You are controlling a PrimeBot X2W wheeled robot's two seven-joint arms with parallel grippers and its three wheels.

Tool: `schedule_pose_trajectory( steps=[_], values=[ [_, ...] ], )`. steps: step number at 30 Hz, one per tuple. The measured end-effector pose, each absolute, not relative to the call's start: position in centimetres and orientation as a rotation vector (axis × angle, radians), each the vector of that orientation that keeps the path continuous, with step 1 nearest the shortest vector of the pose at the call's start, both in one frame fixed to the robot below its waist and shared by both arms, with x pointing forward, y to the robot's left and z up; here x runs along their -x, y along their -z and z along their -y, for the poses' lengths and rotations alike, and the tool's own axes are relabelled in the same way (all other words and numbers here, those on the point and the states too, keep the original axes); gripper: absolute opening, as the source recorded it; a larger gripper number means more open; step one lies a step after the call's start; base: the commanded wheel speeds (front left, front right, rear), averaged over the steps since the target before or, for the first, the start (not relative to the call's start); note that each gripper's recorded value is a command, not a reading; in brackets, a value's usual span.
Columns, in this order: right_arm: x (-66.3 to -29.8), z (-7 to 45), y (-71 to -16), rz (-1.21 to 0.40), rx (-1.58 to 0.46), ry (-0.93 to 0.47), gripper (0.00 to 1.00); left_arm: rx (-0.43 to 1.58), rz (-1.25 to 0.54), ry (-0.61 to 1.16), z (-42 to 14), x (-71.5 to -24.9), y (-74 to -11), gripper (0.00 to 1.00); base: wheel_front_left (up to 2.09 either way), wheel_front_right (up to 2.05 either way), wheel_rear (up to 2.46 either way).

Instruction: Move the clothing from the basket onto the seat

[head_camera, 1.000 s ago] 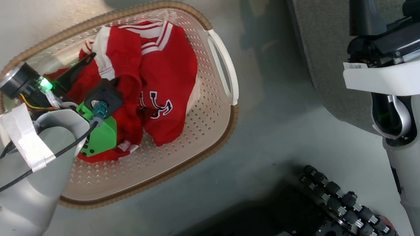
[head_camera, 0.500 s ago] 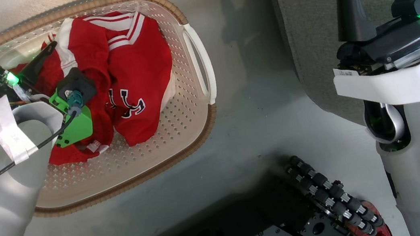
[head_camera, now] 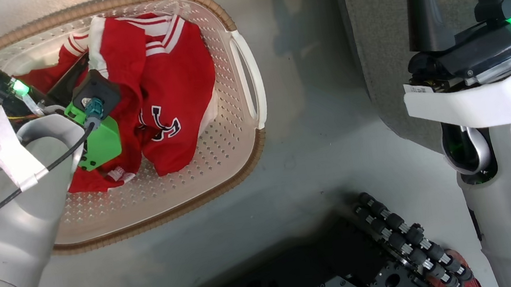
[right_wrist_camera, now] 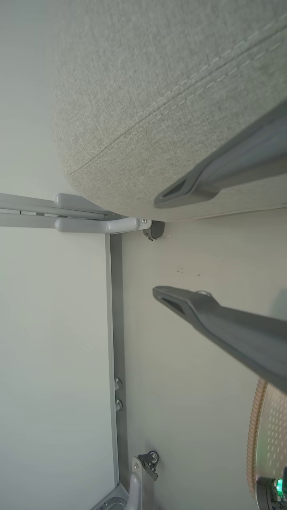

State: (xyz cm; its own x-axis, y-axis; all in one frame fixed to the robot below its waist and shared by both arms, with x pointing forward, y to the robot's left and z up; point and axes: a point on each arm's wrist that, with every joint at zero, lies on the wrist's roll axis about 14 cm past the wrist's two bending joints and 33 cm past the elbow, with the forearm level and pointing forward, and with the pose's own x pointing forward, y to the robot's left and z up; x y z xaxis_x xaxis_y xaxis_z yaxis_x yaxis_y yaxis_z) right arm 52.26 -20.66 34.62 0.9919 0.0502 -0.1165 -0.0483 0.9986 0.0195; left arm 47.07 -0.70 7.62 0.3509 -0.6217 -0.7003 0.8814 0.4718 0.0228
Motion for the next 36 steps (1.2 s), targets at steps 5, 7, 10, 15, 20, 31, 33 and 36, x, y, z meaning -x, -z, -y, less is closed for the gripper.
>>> schedule_pose_trajectory(
  steps=[5, 7, 10, 15, 20, 31, 33, 36],
  values=[
    [-52.5, 20.5, -36.1, -0.087, -0.024, -0.052, 1.00, -0.392, -0.668, 1.004, 1.3, -46.4, -9.7, 0.00, 0.00, 0.00, 0.00],
    [-52.5, 20.2, -36.8, -0.075, -0.030, -0.057, 1.00, -0.381, -0.661, 1.000, 1.3, -46.2, -10.6, 0.00, 0.00, 0.00, 0.00],
    [-52.5, 19.5, -38.0, -0.056, -0.036, -0.075, 1.00, -0.359, -0.642, 0.989, 1.5, -46.1, -12.3, 0.00, 0.00, 0.00, 0.00],
    [-52.0, 19.2, -40.2, -0.022, -0.046, -0.079, 1.00, -0.279, -0.609, 0.961, 2.4, -45.6, -15.8, 0.00, 0.00, 0.00, 0.00],
    [-51.0, 19.0, -42.4, 0.003, -0.060, -0.077, 1.00, -0.215, -0.567, 0.889, 2.1, -45.5, -19.7, 0.00, 0.00, 0.00, 0.00],
    [-46.4, 17.7, -45.2, -0.002, -0.093, -0.090, 1.00, -0.125, -0.431, 0.770, 1.0, -43.8, -29.2, 0.00, 0.00, 0.00, 0.00],
    [-45.2, 17.5, -45.7, -0.003, -0.104, -0.091, 1.00, -0.107, -0.398, 0.740, 0.7, -43.4, -31.2, 0.00, 0.00, 0.00, 0.00],
    [-43.5, 17.3, -46.4, -0.003, -0.112, -0.098, 1.00, -0.085, -0.347, 0.686, -0.2, -42.9, -34.0, 0.00, 0.00, 0.00, 0.00]
  ],
)
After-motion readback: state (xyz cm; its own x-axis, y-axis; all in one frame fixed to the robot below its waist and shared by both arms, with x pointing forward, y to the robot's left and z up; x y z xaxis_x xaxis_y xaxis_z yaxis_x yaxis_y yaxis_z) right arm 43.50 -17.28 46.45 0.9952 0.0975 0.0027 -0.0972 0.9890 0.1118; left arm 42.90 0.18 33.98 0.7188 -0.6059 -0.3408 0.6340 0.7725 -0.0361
